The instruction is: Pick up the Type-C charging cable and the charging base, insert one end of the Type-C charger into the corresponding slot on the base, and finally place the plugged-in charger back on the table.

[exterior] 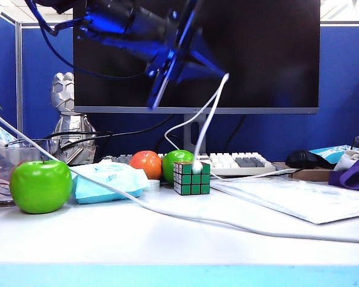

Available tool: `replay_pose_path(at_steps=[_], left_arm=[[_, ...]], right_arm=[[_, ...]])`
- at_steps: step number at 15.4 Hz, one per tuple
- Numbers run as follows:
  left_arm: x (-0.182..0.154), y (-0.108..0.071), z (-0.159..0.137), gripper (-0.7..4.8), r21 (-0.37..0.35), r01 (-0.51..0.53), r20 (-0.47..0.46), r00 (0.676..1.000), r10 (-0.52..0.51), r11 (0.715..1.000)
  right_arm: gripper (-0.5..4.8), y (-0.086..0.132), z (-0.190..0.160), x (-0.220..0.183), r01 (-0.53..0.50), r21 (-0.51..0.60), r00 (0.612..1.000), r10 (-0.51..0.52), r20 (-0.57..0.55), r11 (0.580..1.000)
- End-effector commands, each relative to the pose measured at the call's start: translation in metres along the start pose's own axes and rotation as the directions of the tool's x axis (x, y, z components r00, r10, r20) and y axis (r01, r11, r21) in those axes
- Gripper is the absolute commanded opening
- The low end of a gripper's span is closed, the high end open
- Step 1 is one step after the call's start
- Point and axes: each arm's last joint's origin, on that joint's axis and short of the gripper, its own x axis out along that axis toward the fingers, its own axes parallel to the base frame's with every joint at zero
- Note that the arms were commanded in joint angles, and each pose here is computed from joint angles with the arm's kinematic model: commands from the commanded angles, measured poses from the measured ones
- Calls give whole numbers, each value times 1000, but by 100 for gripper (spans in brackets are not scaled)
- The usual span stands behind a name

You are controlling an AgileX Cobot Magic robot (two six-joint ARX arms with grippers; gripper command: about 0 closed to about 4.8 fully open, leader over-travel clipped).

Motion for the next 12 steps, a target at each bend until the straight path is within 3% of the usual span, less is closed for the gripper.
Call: replay_pose_path(at_steps=[1,2,4,5,7,10,11,12], left_arm=[[-1,-3,2,-5,-98,11,36,999,-8,995],[-1,-3,2,-5,-106,12,35,999,-8,994],[-1,-3,2,-5,-219,25,6,1000,-24,976],[-1,-4,0,-5,-300,32,-28,999,-42,953],[-1,-5,-1,-5,-329,48,-77,994,-77,943],[-1,-3,-1,-5,-245,44,-91,993,-69,968],[-2,-4,-2,-5,-103,77,-131,987,-90,992],[-2,-4,-4,-5,-13,112,-177,978,-113,994]], right_arm=[[-1,2,2,-4,0,-7,1000,0,14,1000],[-1,2,1,-4,-1,-6,1000,1,12,1000],[-1,2,1,-4,-1,-6,1000,1,11,1000],[-1,2,1,-4,-1,-6,1000,1,12,1000],[-1,2,1,-4,-1,-6,1000,1,11,1000],[-1,2,1,-4,-1,-6,1000,1,11,1000],[-1,2,1,-4,-1,-6,1000,1,11,1000],[-1,2,1,-4,-1,-6,1000,1,11,1000]])
